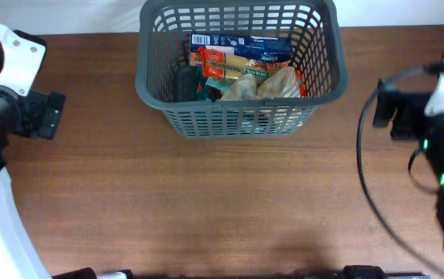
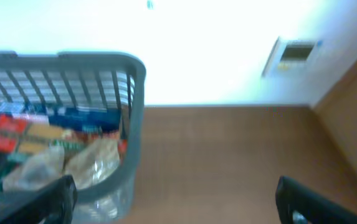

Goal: Pack container

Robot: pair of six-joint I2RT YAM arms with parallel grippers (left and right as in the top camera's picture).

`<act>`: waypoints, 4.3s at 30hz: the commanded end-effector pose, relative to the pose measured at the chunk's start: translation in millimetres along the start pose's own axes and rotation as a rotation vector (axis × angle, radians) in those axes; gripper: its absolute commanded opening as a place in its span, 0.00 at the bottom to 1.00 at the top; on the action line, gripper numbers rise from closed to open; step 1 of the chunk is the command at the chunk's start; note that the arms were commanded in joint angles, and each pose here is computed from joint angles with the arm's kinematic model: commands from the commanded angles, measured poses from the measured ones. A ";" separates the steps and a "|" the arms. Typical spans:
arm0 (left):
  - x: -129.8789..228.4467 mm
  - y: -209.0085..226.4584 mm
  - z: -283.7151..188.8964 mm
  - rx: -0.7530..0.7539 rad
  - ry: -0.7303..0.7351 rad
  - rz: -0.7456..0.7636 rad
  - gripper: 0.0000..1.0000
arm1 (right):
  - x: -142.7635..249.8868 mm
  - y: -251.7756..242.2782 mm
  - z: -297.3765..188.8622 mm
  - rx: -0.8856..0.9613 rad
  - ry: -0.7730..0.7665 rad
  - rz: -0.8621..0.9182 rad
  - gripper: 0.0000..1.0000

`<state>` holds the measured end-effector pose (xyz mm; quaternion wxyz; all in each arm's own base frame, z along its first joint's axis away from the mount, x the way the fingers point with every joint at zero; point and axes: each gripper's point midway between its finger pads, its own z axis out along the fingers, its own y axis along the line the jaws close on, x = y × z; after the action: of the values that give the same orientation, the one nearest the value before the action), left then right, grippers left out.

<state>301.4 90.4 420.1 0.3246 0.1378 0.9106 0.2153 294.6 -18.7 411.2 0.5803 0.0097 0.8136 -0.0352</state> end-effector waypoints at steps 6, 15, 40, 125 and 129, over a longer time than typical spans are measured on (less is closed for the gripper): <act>1.1 0.2 1.4 0.005 0.004 -0.021 0.99 | 58.1 2.3 -51.0 0.012 -0.296 -0.004 0.99; 1.1 0.2 1.4 0.005 0.004 -0.021 0.99 | 107.4 16.4 -47.4 -0.037 -0.438 -0.007 0.99; 1.1 0.2 1.4 0.005 0.004 -0.021 0.99 | 249.1 12.0 25.1 0.011 -0.206 -0.008 0.99; 151.1 -177.7 116.9 0.006 -0.812 -0.697 0.99 | 261.2 12.7 32.6 0.011 -0.194 -0.009 0.99; 158.1 -183.5 125.2 0.014 -0.762 -0.690 0.99 | 261.2 12.7 32.6 0.011 -0.194 -0.008 0.99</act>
<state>244.5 27.7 166.5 0.6899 -0.0881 0.7182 0.0217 241.1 -11.9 155.3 0.6564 0.0004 0.7535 -0.0374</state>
